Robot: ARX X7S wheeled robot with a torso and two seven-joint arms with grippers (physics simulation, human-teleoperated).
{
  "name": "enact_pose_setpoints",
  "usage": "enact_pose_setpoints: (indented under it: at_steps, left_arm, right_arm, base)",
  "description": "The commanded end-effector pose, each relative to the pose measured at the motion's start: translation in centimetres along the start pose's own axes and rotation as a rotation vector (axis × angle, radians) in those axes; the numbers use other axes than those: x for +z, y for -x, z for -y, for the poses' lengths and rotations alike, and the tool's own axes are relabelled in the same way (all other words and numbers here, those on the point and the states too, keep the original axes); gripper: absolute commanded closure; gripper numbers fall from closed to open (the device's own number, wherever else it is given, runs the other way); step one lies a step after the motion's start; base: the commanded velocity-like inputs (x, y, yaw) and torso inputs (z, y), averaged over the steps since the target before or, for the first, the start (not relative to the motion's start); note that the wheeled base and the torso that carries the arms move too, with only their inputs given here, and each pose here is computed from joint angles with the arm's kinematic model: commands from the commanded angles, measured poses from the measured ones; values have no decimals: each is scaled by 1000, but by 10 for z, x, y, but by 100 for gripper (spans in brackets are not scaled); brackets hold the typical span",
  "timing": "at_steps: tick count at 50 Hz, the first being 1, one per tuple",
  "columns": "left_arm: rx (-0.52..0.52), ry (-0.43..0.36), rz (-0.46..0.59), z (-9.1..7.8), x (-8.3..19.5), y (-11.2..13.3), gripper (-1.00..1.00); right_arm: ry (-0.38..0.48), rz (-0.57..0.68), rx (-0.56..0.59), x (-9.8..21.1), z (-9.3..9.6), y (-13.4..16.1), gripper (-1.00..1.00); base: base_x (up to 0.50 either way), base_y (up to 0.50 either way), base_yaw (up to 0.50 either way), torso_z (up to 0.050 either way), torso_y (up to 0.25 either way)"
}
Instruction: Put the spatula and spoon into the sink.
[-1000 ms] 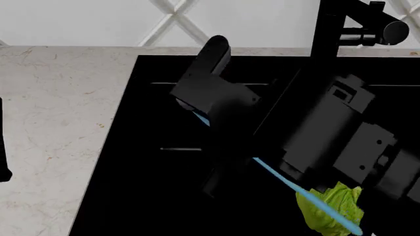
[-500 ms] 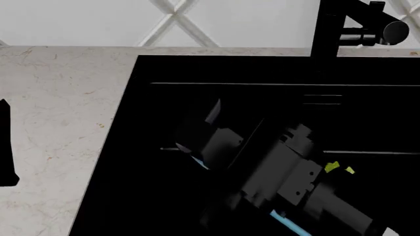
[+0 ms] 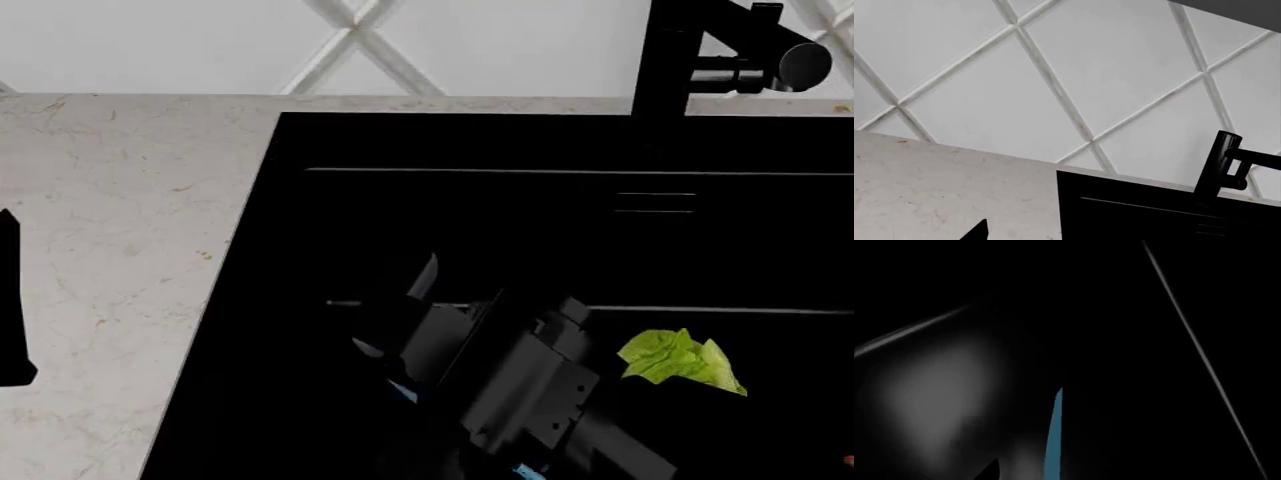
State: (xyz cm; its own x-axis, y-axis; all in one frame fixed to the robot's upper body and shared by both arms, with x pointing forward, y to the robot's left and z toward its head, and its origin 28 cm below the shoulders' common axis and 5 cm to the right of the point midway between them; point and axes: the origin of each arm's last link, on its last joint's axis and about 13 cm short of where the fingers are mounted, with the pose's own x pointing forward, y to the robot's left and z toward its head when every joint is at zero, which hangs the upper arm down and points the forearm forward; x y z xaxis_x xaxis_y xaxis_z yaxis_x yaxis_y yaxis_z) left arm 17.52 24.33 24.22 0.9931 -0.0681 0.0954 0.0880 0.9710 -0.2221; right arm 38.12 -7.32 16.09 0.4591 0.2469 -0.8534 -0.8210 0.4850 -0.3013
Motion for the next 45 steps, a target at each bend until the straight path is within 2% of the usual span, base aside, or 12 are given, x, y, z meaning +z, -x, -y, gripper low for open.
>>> enact_pose_setpoints:
  at_steps: [1,13,26,36,45]
  left_arm:
    - [0,1,2,-1,0,1,-100]
    - [1,-2,-2,-1,-2,0,-100]
    - [-6,-8,-1,1,-1,0,-100]
    - [-10,-13,0,1,-1,0,-100]
    - [-14,-12,-1,0,-3,-2,-100]
  right_arm:
    - [18,-29,18,-1,-3,-5,-100]
    - [24,13,0,8,2,12,-100]
    - [9,202,-89,32,12,88,-100]
    - [-14,326,-146,30,4,130,-100]
    - [-34,453,-175,15,-20,153,-100]
  base:
    - [0,0,0,0,0]
    - [0,0,0,0,0]
    - [0,0,0,0,0]
    - [0,0,0,0,0]
    - [0,0,0,0,0]
